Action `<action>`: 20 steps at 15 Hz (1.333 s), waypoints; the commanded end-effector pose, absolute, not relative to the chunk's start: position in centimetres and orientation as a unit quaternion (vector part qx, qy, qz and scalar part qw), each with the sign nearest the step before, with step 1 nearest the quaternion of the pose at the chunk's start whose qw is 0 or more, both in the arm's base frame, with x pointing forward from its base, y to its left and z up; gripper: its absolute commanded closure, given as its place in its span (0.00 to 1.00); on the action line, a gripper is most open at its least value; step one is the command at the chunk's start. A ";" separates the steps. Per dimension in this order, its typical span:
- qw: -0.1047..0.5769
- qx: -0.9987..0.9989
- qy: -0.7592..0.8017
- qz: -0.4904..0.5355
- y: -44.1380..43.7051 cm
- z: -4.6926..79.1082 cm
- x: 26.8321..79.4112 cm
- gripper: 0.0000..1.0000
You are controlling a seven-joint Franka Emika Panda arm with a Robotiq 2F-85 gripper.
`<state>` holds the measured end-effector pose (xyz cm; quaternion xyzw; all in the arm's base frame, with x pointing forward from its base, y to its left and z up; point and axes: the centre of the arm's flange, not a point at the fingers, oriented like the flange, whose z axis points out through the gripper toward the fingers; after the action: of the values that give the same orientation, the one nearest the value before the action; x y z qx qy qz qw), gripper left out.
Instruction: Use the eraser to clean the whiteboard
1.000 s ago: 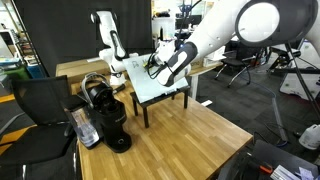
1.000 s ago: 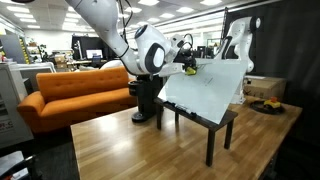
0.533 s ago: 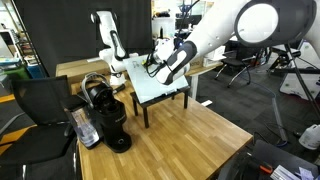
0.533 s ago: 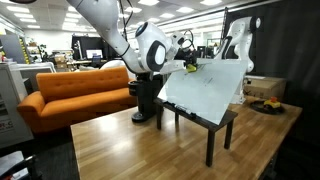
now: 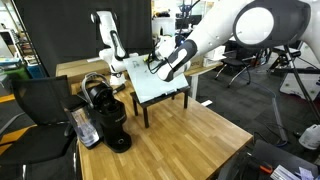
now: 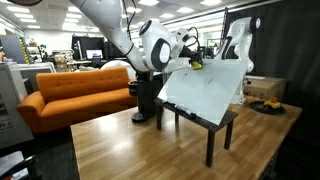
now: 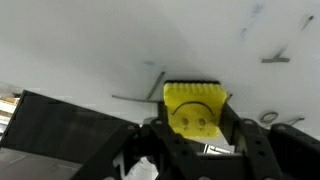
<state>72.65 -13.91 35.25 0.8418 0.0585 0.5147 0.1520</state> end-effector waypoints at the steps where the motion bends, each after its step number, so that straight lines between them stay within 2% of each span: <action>1: 0.163 0.833 0.055 0.526 -15.2 33.5 70.9 0.73; 10: 0.173 0.833 0.030 0.524 -18.4 33.7 70.1 0.73; 20: 0.157 0.841 0.048 0.515 -15.8 32.4 70.5 0.73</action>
<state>72.39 -17.26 35.09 0.8411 0.0376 0.5148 0.1615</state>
